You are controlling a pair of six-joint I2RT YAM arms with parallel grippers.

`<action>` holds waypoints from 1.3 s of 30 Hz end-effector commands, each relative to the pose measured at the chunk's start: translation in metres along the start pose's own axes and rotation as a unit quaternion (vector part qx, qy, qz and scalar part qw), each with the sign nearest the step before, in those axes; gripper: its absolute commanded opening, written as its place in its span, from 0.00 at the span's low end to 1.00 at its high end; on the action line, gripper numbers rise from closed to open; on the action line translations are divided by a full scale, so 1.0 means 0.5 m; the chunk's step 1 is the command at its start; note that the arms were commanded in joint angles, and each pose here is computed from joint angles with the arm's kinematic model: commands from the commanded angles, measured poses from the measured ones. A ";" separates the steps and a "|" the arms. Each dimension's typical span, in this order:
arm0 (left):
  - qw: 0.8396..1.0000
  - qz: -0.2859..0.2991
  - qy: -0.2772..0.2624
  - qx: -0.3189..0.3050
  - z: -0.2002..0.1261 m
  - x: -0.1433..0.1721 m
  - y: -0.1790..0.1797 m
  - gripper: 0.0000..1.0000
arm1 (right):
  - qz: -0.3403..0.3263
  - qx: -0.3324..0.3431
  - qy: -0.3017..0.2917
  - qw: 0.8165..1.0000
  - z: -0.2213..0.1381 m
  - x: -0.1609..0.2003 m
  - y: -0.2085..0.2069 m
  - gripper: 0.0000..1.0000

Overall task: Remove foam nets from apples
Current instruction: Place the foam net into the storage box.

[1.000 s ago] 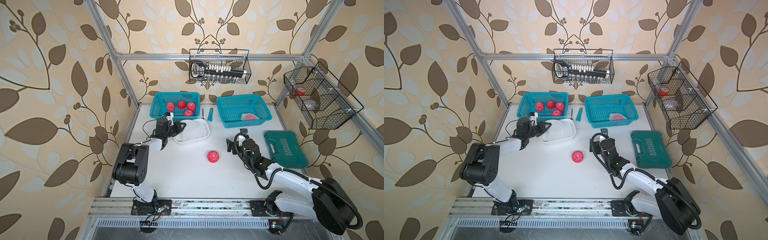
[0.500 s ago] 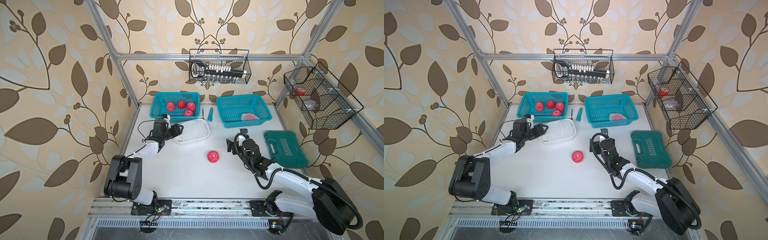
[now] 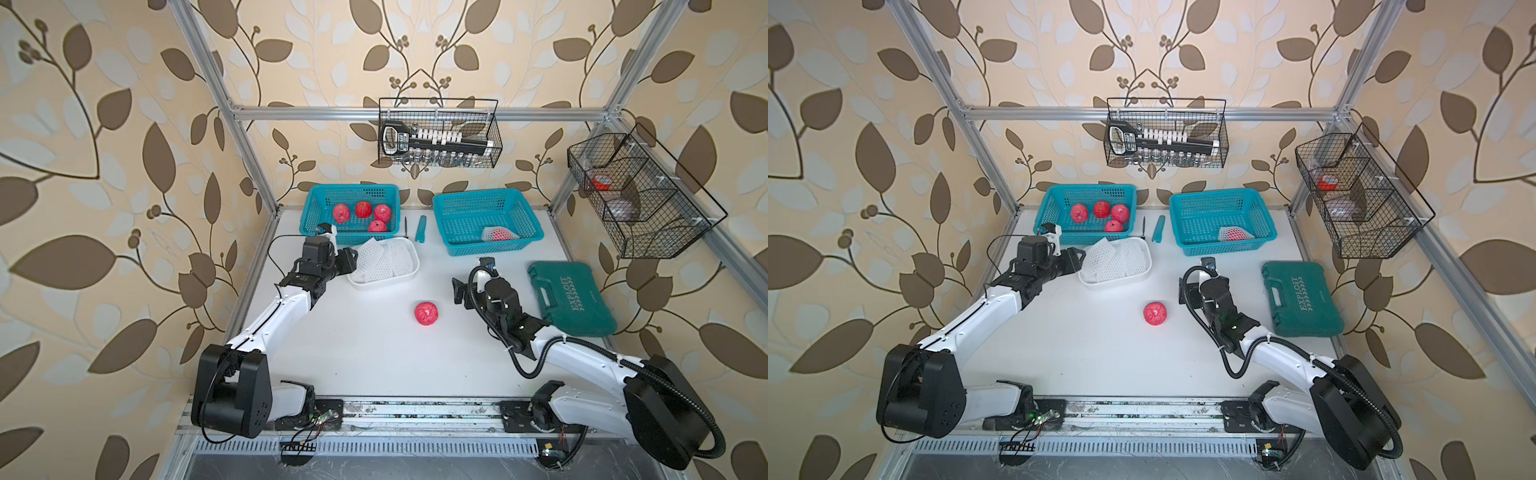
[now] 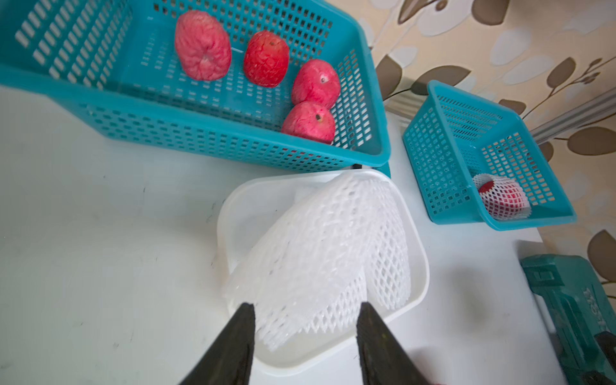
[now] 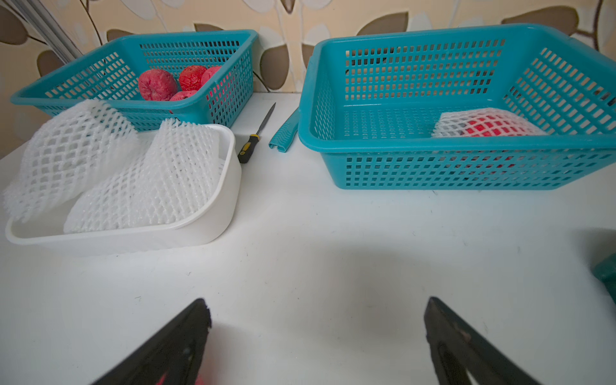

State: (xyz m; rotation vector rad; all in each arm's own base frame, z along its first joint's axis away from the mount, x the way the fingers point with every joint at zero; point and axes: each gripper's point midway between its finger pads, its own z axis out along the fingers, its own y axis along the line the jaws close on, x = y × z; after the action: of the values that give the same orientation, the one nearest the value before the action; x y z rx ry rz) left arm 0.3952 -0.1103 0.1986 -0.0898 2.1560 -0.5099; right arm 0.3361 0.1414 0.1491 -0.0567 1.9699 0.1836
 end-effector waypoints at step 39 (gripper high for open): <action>0.989 0.082 0.121 0.002 0.254 0.130 -0.002 0.43 | 0.003 0.002 0.006 1.000 0.007 -0.006 0.003 1.00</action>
State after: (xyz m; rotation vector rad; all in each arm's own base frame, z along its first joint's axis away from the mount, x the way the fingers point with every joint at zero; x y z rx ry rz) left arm 0.4452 -0.1614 0.0622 0.1407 2.4348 -0.4209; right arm 0.3366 0.1425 0.1425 -0.0665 1.9923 0.1759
